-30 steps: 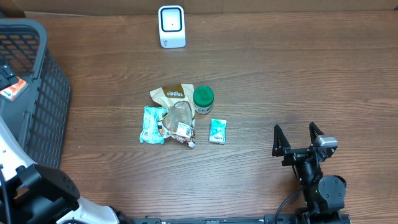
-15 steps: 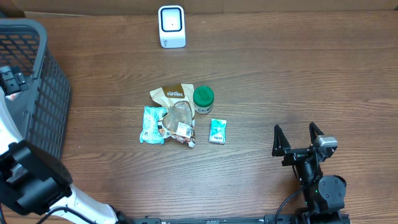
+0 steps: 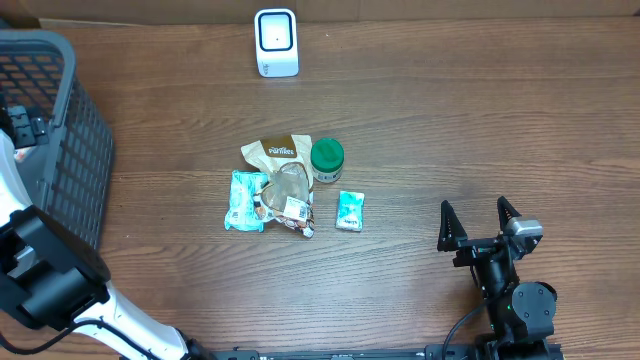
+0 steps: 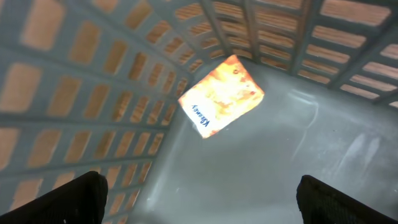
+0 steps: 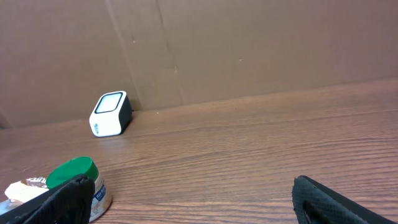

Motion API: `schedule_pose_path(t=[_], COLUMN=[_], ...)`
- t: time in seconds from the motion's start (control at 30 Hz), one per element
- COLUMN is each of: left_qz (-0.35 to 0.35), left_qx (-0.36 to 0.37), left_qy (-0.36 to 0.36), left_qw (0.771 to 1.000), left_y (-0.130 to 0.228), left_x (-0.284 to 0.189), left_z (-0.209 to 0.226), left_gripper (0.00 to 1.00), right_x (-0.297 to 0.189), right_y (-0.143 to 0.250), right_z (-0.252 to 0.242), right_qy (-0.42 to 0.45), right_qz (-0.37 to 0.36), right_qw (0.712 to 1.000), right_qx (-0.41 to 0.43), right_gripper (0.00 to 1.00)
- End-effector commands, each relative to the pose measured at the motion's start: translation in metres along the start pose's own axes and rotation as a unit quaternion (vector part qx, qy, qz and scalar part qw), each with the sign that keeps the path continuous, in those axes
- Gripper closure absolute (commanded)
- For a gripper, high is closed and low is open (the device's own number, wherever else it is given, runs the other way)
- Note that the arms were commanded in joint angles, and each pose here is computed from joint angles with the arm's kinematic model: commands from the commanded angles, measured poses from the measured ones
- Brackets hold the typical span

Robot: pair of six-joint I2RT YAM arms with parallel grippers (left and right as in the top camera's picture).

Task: Scan the item barcode
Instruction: 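Return the left gripper into the basket and grasp the orange box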

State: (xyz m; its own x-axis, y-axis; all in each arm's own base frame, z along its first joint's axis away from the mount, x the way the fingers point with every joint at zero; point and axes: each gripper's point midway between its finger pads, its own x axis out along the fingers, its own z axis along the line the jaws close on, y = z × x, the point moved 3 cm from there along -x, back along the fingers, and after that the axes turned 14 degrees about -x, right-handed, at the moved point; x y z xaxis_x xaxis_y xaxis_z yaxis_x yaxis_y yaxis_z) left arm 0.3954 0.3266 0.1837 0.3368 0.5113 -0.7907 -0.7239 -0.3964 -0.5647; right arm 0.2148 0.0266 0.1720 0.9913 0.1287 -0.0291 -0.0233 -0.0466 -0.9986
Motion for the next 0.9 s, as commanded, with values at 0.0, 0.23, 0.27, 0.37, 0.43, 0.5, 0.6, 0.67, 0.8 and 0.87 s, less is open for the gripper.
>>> schedule_pose_path(t=[0.0,0.23,0.27,0.37,0.43,0.5,0.6,0.67,0.8,0.87], left_qz=[0.015,0.019,0.021,0.024,0.025,0.023,0.019,0.018,0.018,0.019], left_qx=[0.036,0.061,0.069,0.075,0.075,0.075,0.074,0.074,0.072,0.071], left_qy=[0.016,0.017,0.017,0.018,0.018,0.018,0.017,0.017,0.016,0.016], left_qw=[0.999,0.998,0.997,0.997,0.997,0.997,0.997,0.997,0.997,0.997], left_y=[0.009,0.012,0.013,0.015,0.016,0.015,0.014,0.013,0.013,0.014], left_x=[0.019,0.029,0.031,0.036,0.038,0.039,0.039,0.039,0.040,0.040], left_z=[-0.004,-0.007,-0.007,-0.008,-0.009,-0.009,-0.009,-0.009,-0.008,-0.006], left_gripper=[0.01,0.01,0.01,0.01,0.02,0.02,0.01,0.00,0.00,0.00], right_x=[0.000,0.000,0.000,0.000,0.000,0.000,0.000,0.000,0.000,0.000], right_y=[0.002,0.002,0.002,0.002,0.002,0.002,0.002,0.002,0.002,0.002], right_z=[0.000,0.000,0.000,0.000,0.000,0.000,0.000,0.000,0.000,0.000], right_qy=[-0.001,-0.001,-0.001,-0.001,-0.001,-0.001,-0.001,-0.001,-0.001,-0.001], right_qz=[-0.003,-0.003,-0.003,-0.003,-0.003,-0.003,-0.003,-0.003,-0.003,-0.003], right_qw=[1.000,1.000,1.000,1.000,1.000,1.000,1.000,1.000,1.000,1.000], right_qx=[-0.001,-0.001,-0.001,-0.001,-0.001,-0.001,-0.001,-0.001,-0.001,-0.001], right_gripper=[0.00,0.00,0.00,0.00,0.00,0.00,0.00,0.00,0.00,0.00])
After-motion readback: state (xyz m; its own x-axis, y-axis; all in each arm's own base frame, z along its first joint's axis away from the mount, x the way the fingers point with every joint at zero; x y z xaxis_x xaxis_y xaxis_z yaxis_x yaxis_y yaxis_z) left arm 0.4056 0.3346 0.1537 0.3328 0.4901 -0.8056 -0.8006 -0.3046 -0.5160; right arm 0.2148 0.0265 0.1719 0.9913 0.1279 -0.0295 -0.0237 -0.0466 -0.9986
